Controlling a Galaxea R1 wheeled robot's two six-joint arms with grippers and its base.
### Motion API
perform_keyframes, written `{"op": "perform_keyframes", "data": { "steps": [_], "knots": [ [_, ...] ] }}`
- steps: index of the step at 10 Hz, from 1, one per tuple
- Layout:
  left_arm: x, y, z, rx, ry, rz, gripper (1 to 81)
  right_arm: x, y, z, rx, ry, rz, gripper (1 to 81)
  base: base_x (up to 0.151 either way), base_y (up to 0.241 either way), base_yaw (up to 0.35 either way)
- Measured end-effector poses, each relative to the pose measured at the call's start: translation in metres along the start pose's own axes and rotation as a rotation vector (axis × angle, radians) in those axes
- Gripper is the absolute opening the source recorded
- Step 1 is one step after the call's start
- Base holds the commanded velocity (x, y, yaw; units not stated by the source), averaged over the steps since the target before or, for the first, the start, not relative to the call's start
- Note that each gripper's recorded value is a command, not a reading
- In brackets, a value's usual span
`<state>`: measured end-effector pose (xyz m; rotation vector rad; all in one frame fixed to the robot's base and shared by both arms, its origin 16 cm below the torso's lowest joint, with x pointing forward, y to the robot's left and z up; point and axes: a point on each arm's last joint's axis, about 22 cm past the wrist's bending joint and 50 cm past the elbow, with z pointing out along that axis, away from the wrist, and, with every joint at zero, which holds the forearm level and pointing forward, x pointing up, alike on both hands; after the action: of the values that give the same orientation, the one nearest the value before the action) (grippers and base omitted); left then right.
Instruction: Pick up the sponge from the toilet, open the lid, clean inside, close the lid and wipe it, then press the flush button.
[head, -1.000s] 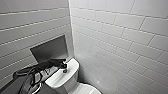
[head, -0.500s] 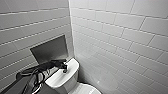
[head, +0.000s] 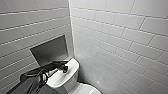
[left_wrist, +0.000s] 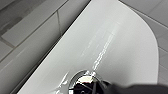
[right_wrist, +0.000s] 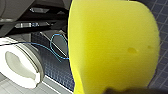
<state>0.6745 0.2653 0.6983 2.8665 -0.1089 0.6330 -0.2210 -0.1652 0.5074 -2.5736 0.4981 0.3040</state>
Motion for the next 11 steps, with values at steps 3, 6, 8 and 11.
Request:
{"op": "perform_keyframes", "data": {
  "steps": [3, 6, 8, 11],
  "knots": [
    [-0.013, -0.004, 0.011, 0.001, 0.026, -0.005, 1.0, -0.01, 0.005, -0.003, -0.005, -0.012, -0.005, 1.0, 0.0, 0.0, 0.0],
    [-0.016, -0.008, 0.015, 0.018, 0.047, -0.001, 1.0, -0.01, 0.005, -0.003, -0.004, -0.011, -0.012, 1.0, 0.0, 0.0, 0.0],
    [-0.018, -0.009, 0.022, 0.047, 0.071, 0.019, 1.0, -0.01, 0.002, -0.003, 0.001, -0.012, -0.017, 1.0, 0.0, 0.0, 0.0],
    [-0.018, -0.005, 0.025, 0.059, 0.08, 0.045, 1.0, -0.01, 0.002, -0.002, 0.001, -0.011, -0.017, 1.0, 0.0, 0.0, 0.0]
  ]
}}
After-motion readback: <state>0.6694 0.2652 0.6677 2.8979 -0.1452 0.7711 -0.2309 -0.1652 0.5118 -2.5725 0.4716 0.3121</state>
